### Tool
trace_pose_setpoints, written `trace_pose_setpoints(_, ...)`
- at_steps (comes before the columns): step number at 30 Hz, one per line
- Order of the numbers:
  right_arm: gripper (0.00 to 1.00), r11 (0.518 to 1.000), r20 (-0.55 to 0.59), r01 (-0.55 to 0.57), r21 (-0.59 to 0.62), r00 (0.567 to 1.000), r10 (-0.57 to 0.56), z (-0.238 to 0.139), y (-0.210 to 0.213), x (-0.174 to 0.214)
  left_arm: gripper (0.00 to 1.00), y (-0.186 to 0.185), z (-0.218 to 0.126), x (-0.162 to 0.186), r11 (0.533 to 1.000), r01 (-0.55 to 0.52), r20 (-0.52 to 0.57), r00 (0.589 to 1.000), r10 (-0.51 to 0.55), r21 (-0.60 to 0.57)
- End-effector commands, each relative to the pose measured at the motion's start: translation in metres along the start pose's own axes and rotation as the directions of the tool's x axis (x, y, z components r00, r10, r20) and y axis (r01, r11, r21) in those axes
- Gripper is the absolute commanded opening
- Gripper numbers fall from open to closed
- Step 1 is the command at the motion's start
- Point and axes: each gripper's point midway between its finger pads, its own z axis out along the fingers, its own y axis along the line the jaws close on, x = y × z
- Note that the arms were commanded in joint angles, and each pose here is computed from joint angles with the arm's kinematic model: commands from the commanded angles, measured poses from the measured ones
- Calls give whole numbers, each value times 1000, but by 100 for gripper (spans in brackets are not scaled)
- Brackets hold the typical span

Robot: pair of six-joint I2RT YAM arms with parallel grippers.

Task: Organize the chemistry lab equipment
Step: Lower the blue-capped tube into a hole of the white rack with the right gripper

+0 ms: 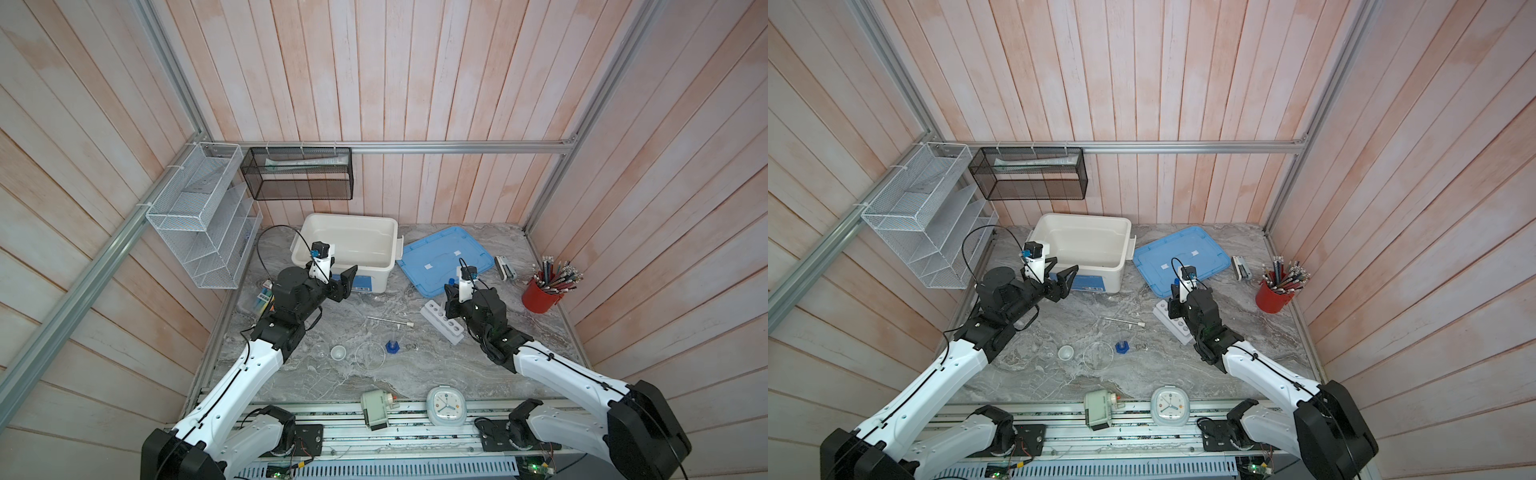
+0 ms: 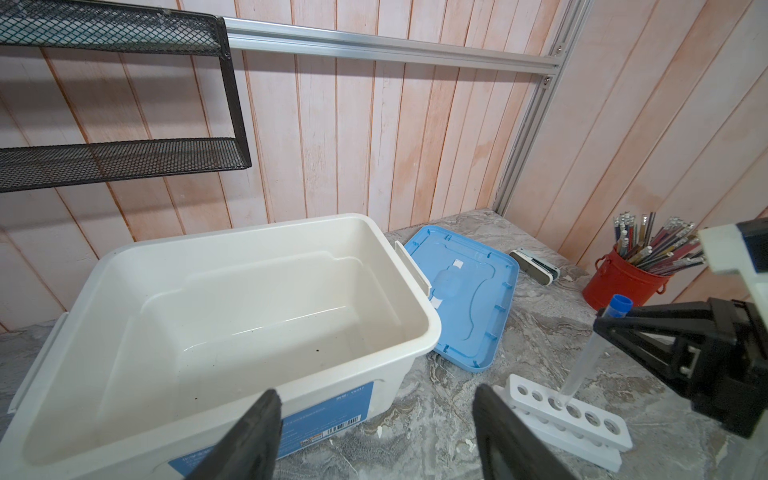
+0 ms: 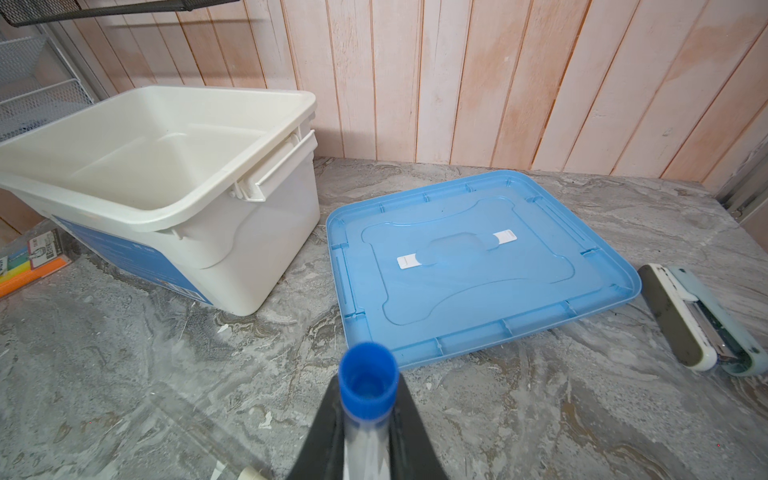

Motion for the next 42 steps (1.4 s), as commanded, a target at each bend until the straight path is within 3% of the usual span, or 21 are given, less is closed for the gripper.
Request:
trace_pose_setpoints(1, 5, 1000, 5, 9, 2, 1000, -9, 3, -2, 3, 74, -2, -4, -3, 1000, -9, 22, 1000, 8, 15)
trace_pose_setpoints(42, 5, 996, -16, 87, -22, 996, -87, 18, 1, 37, 74, -6, -7, -3, 999, -29, 35, 999, 27, 35)
